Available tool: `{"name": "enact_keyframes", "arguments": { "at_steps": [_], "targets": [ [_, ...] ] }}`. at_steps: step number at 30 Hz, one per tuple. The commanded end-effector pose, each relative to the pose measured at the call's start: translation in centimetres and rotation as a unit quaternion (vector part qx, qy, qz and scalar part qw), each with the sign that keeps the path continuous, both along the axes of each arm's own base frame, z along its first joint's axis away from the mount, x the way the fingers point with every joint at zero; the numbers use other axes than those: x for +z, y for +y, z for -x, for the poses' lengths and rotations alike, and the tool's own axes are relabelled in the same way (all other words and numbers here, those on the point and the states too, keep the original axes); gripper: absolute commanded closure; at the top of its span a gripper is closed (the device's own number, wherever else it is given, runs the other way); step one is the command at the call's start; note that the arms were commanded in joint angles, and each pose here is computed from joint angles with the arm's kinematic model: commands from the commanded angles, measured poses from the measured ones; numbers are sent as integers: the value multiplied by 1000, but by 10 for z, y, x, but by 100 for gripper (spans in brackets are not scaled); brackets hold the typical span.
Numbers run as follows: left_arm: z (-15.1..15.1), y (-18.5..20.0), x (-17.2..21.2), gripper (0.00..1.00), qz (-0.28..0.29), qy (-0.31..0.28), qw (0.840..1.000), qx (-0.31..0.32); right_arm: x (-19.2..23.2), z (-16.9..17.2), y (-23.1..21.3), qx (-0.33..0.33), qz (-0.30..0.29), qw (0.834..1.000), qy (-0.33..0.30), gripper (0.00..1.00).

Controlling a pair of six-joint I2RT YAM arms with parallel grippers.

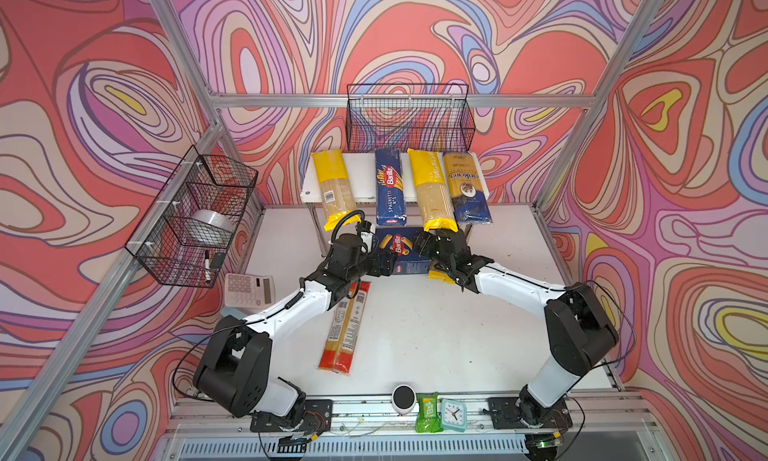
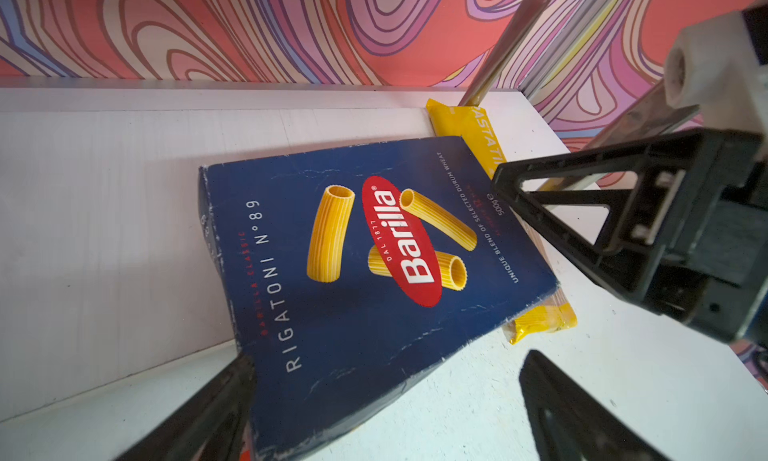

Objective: Place and organize the pasta boxes and bags onto the shelf
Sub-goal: 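Lower the Rigatoni box onto the table in front of the shelf with both grippers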

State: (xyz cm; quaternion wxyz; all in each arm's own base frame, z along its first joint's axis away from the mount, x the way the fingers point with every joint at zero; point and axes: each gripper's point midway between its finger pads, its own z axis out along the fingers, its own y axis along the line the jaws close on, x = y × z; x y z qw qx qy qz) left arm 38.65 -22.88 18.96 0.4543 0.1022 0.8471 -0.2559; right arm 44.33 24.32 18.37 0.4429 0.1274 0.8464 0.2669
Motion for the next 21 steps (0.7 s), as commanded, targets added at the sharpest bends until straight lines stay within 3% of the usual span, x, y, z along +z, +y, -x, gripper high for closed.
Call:
{"name": "enact_keyframes", "arguments": {
  "at_steps": [1,9,17,21],
  "targets": [
    [9,-3,3,0,-15,2,999,-28,18,15,3,42,7,999,0,15],
    [18,1,16,0,-13,1,999,-29,13,56,-8,80,21,996,27,16],
    [34,1,14,0,-32,12,999,-14,12,95,18,155,22,987,26,20],
    [47,-5,10,0,-48,23,998,-17,8,111,34,181,9,983,21,30]
  ]
}}
